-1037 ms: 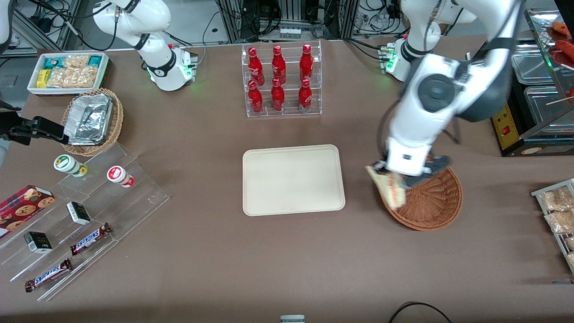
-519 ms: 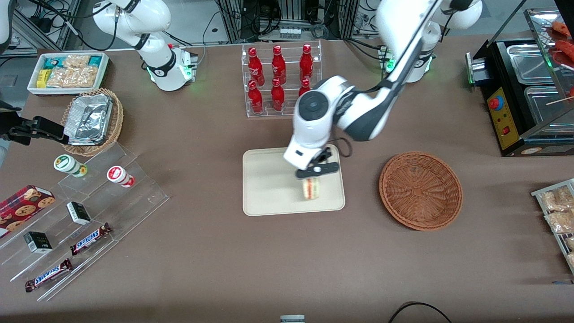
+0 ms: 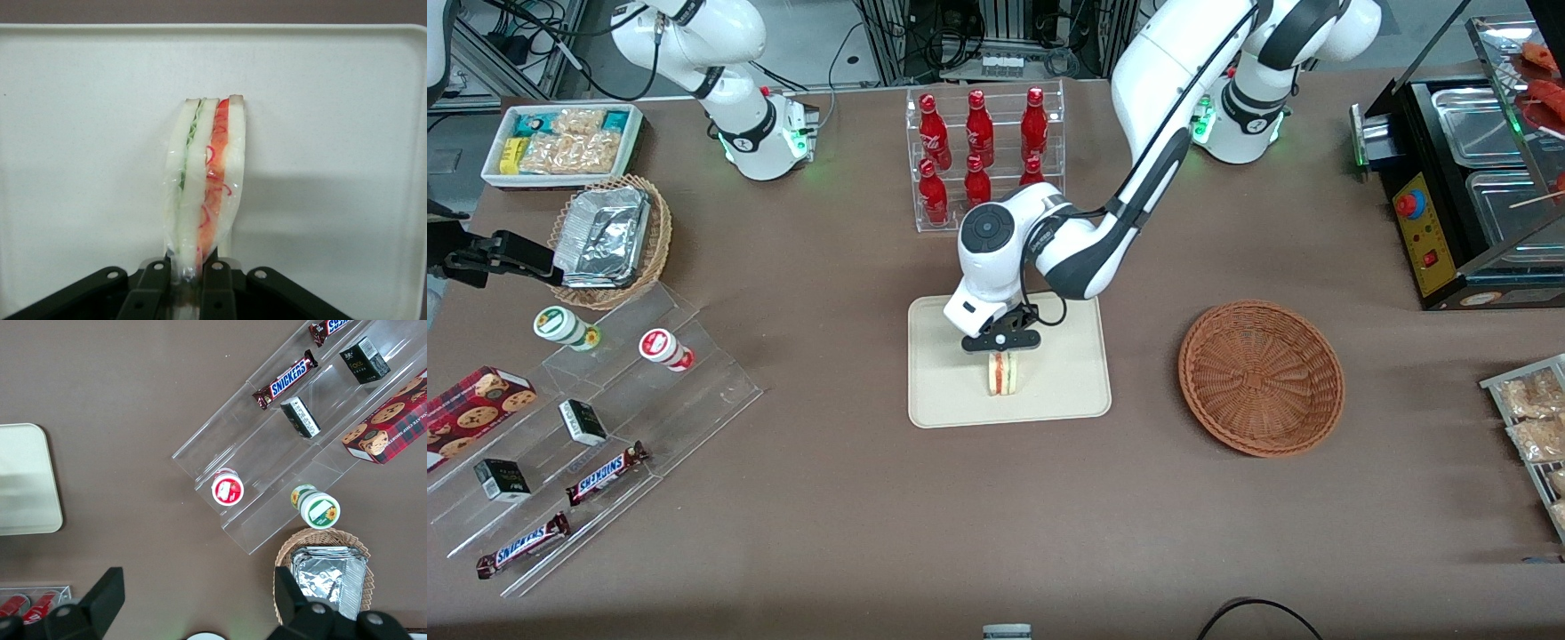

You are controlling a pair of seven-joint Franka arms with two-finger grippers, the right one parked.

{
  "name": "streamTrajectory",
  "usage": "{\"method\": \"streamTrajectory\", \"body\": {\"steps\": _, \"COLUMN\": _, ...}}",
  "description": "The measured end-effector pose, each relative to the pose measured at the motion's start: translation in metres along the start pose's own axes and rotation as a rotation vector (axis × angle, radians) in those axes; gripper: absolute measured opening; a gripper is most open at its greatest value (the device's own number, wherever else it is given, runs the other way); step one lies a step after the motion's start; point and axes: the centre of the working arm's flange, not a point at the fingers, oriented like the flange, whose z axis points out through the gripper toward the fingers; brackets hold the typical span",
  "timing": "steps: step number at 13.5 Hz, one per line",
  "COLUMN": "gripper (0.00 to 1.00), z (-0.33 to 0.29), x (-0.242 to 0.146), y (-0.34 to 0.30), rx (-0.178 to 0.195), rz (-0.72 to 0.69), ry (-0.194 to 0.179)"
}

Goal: Place sandwich from basket to tray

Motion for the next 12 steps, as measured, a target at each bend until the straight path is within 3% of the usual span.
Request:
{"method": "streamTrajectory", "body": {"steps": 2, "gripper": 0.20, "z": 0.000, "x": 0.001, "y": 0.000, "rx": -0.001, "rz": -0.002, "ry": 0.002}}
{"method": "streamTrajectory", "body": {"steps": 7, "gripper": 0.72, "z": -0.020, "x": 0.008, "y": 0.004, "rx": -0.024, "rz": -0.015, "ry": 0.024}}
{"method": "streamTrajectory", "body": {"steps": 10, "gripper": 1.00, "z": -0.096, "x": 0.017, "y": 0.001, "rx": -0.042, "rz": -0.081, "ry": 0.064}}
{"method": "streamTrajectory", "body": {"steps": 12, "gripper": 1.00, "z": -0.161, "x": 0.020, "y": -0.016, "rx": -0.039, "rz": -0.116, "ry": 0.089}}
